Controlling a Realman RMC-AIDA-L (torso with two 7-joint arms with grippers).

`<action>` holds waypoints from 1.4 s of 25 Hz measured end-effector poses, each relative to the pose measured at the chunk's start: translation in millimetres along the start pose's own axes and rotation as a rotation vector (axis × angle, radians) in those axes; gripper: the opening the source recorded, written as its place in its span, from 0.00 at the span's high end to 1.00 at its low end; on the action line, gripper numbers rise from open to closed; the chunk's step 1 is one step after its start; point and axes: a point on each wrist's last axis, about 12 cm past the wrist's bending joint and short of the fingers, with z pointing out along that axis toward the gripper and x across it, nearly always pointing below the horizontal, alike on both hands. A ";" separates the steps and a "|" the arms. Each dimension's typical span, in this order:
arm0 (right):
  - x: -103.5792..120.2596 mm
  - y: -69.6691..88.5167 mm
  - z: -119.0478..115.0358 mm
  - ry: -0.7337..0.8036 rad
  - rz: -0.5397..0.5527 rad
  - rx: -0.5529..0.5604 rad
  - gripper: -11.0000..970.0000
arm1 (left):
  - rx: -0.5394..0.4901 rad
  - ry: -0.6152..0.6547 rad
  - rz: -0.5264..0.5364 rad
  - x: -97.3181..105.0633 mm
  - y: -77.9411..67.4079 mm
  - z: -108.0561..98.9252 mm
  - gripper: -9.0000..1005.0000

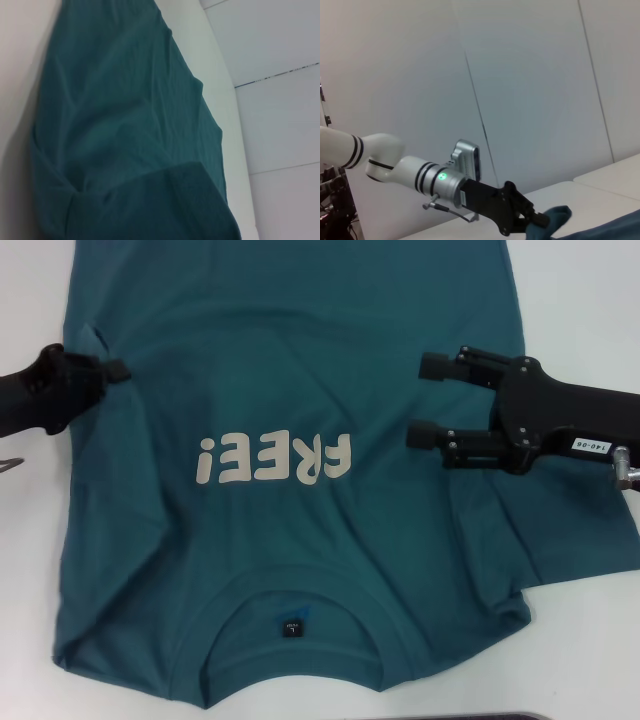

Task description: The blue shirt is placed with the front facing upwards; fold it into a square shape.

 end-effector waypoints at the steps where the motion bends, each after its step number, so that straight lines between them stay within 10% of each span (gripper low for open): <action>1: -0.1 0.0 0.0 0.000 0.000 0.000 0.08 | -0.007 -0.004 -0.001 -0.3 0.4 3.8 0.96; 11: 0.8 1.0 -1.2 -0.003 0.004 0.000 0.09 | -0.117 -0.051 0.062 3.4 18.0 10.6 0.92; 20: -1.2 -0.2 1.8 -0.002 0.007 -0.009 0.09 | -0.033 0.035 0.105 7.1 4.2 6.5 0.60; 32: -0.4 -1.5 2.1 0.003 0.041 0.002 0.09 | 0.138 0.016 0.228 9.0 -2.9 -64.6 0.30; 35: -0.3 -2.1 1.9 0.003 0.042 0.008 0.09 | 0.145 0.013 0.270 14.4 0.2 -73.4 0.08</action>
